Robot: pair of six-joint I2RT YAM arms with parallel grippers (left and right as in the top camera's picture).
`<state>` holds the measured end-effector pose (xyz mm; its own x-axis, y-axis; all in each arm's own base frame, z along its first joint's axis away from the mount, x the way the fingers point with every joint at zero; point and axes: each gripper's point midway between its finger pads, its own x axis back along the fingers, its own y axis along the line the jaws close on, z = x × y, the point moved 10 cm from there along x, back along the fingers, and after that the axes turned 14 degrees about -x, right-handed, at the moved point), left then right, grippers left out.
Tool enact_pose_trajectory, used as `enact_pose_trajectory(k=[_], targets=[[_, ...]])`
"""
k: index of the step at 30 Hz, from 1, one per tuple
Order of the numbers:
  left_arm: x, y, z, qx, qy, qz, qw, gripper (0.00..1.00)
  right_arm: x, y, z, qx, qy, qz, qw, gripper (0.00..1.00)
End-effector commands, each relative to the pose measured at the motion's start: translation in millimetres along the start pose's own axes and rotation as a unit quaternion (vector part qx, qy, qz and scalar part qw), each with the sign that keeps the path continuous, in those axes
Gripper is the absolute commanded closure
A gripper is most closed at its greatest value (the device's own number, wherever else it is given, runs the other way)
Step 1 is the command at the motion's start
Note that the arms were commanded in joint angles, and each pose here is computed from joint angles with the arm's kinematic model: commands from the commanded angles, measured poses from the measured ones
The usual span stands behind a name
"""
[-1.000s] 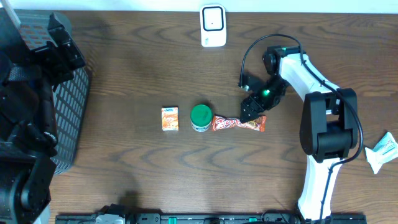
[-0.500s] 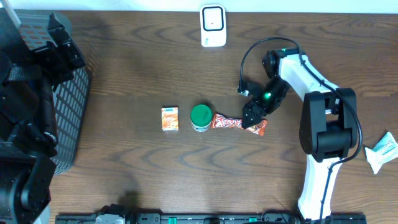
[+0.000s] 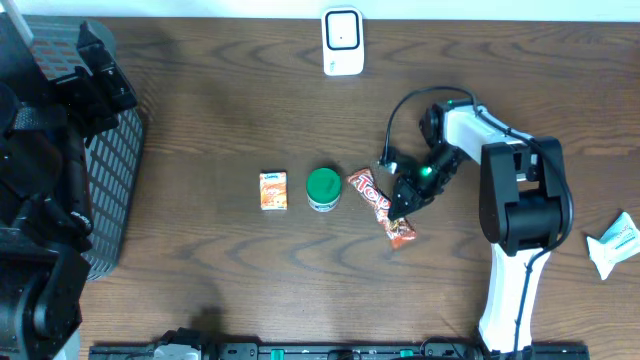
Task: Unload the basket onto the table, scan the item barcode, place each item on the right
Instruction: 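Release the wet-wipe pack at the right edge and reach for the Top bar, then grasp the orange Top bar with the right gripper and lift it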
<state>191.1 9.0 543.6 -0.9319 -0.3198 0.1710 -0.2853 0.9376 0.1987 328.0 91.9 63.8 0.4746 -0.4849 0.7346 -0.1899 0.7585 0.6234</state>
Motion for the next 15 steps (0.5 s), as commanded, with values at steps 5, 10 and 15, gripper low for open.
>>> enact_pose_trajectory(k=[5, 10, 15], targets=[[2, 3, 0, 0.006, -0.002, -0.009, 1.0, 0.02, -36, -36, -2, -0.064, 0.047, 0.072, 0.994, 0.99], [2, 3, 0, 0.006, -0.002, -0.009, 1.0, 0.02, 0, -39, -15, -0.156, 0.022, 0.208, 0.965, 0.99], [2, 3, 0, 0.006, -0.001, -0.009, 1.0, 0.02, 65, -18, -17, -0.191, -0.061, 0.379, 0.903, 0.99]])
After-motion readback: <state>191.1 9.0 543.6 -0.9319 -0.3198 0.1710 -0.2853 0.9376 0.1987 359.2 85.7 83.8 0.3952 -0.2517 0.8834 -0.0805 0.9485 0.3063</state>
